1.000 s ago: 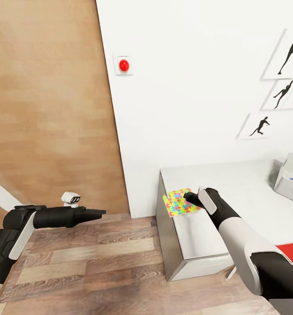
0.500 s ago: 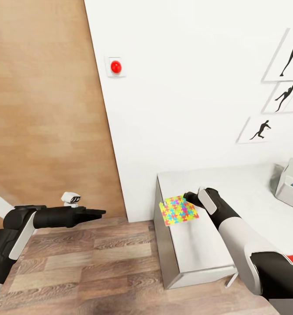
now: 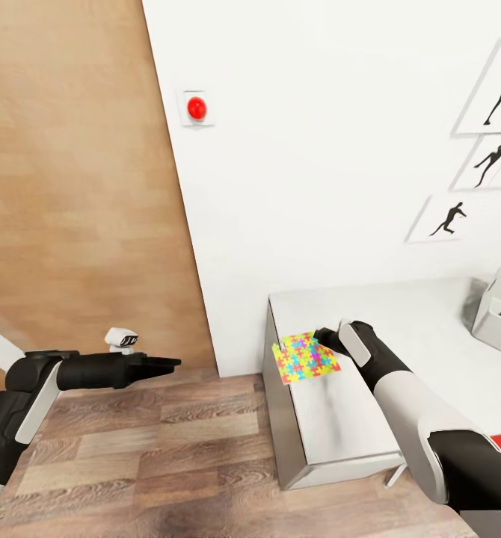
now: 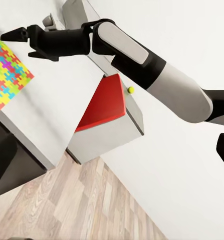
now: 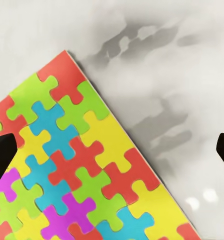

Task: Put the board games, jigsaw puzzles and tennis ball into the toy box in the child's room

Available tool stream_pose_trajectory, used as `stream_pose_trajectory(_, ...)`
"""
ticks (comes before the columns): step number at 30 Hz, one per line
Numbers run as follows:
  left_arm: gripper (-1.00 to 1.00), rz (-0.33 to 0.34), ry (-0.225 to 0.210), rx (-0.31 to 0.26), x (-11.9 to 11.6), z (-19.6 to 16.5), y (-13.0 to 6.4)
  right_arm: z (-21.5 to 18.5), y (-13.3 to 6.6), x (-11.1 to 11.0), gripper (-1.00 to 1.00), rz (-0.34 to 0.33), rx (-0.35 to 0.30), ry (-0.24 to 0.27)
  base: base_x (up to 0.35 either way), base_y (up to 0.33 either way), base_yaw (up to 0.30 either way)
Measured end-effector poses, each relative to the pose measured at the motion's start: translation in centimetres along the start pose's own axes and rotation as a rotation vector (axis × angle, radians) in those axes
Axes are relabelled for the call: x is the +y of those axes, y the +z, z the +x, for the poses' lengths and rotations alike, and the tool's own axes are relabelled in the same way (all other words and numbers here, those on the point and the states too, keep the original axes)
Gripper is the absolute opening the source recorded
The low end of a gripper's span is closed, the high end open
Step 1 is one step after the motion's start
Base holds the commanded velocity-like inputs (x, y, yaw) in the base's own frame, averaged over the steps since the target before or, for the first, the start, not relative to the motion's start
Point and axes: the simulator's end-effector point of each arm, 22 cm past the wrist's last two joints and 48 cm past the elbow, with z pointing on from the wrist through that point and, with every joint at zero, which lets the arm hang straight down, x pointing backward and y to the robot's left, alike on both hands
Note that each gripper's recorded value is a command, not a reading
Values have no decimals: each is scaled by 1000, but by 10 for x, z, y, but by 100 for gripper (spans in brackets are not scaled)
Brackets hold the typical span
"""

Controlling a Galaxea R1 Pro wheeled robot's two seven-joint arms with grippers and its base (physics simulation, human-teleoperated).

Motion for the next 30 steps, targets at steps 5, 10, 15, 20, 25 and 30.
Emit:
stream_pose_trajectory(5, 100, -1, -8, 2, 4, 2, 1, 4, 4, -1, 100, 3, 8, 0, 0, 0, 0)
stream_pose_trajectory(10, 100, -1, -16, 3, 7, 3, 1, 7, 8, -3, 100, 7, 16, -1, 0, 0, 0)
stream_pose_trajectory(15, 100, -2, -21, 4, 9, 5, 1, 9, 11, -4, 100, 9, 19, -1, -1, 0, 0)
stream_pose_trajectory(20, 100, -2, -21, 4, 10, 5, 2, 10, 11, -4, 100, 9, 21, -1, -42, 62, 0)
stream_pose_trajectory(25, 100, -3, -22, 4, 10, 5, 2, 10, 11, -4, 100, 10, 21, -2, -63, 151, 0)
stream_pose_trajectory(30, 100, -2, -21, 4, 10, 5, 2, 10, 11, -5, 100, 11, 20, -3, -18, 61, 0)
